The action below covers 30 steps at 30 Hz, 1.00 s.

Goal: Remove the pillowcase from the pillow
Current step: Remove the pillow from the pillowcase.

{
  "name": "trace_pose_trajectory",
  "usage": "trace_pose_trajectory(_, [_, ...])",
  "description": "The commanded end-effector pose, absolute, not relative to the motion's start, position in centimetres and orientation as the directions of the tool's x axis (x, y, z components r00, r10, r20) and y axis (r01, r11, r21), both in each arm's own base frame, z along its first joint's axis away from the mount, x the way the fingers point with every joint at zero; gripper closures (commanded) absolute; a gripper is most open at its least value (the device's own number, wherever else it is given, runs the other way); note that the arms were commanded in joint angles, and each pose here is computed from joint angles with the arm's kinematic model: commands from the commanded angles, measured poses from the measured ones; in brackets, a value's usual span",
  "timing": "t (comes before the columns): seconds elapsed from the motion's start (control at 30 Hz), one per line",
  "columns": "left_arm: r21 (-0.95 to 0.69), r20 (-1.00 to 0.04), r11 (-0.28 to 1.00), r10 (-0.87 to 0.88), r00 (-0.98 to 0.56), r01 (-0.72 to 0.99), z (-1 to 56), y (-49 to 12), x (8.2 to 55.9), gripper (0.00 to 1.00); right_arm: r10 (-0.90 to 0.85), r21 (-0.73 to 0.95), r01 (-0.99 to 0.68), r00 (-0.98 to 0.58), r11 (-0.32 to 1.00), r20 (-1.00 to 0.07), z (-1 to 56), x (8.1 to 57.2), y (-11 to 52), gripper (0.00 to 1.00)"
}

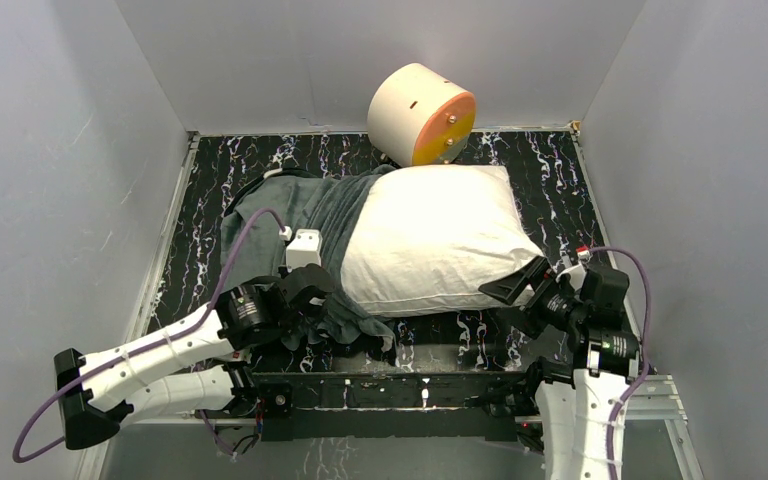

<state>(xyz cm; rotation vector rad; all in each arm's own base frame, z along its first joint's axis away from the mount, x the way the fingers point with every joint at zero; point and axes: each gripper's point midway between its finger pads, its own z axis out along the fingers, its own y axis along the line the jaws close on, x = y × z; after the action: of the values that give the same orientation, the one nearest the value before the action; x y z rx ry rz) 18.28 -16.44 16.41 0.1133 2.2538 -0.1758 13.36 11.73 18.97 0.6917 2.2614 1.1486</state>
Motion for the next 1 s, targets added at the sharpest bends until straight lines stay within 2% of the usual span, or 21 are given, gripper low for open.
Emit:
trace_pose_trajectory(0.0, [-0.109,-0.782,0.986,-0.005,-0.623,0.128,18.1,-16.5,18.5,0.86,0.648,0.857,0.135,-0.715,0.497,-0.263,20.1,17.0,11.3,0.03])
trace_pose_trajectory(0.1, [-0.135,-0.781,0.981,-0.018,-0.624,0.140,19.1,-16.8,18.4,0.76,0.701,0.855,0.136,-0.643,0.500,-0.308,20.5,18.8,10.2,0.04])
trace_pose_trajectory(0.2, [-0.177,-0.780,0.971,-0.040,-0.624,0.158,20.6,-17.1,18.0,0.52,0.716,0.871,0.162,-0.647,0.464,-0.262,19.6,19.5,10.3,0.06])
trace_pose_trajectory(0.27, [-0.207,-0.783,0.964,-0.060,-0.619,0.168,22.0,-17.1,17.8,0.34,0.718,0.861,0.174,-0.642,0.478,-0.270,19.1,20.0,10.0,0.06])
trace_pose_trajectory(0.33, [-0.255,-0.783,0.948,-0.088,-0.616,0.188,23.6,-17.5,17.5,0.21,0.718,0.851,0.175,-0.635,0.495,-0.287,18.8,20.5,9.7,0.15])
trace_pose_trajectory(0.37, [-0.279,-0.782,0.938,-0.099,-0.616,0.204,24.4,-17.7,17.3,0.17,0.718,0.847,0.180,-0.632,0.500,-0.290,18.6,20.8,9.5,0.24])
trace_pose_trajectory(0.53, [-0.413,-0.734,0.835,-0.068,-0.676,0.364,26.3,-21.5,15.0,0.14,0.732,0.852,0.186,-0.618,0.490,-0.286,18.6,22.9,9.0,0.76])
trace_pose_trajectory(0.6, [-0.465,-0.677,0.788,-0.023,-0.736,0.403,24.8,-23.6,13.6,0.14,0.747,0.857,0.186,-0.598,0.481,-0.289,19.1,23.9,8.7,0.89])
trace_pose_trajectory(0.67, [-0.505,-0.621,0.759,0.011,-0.783,0.411,22.7,-25.3,12.5,0.14,0.755,0.860,0.178,-0.585,0.478,-0.298,19.7,24.8,8.4,0.96])
trace_pose_trajectory(0.77, [-0.511,-0.569,0.772,0.025,-0.822,0.377,19.6,-26.5,11.3,0.13,0.751,0.858,0.181,-0.590,0.481,-0.297,20.5,25.9,8.2,0.97])
trace_pose_trajectory(0.97, [-0.525,-0.574,0.789,-0.051,-0.817,0.319,16.2,-29.3,11.0,0.10,0.745,0.859,0.167,-0.593,0.483,-0.304,21.5,26.2,8.4,0.97])
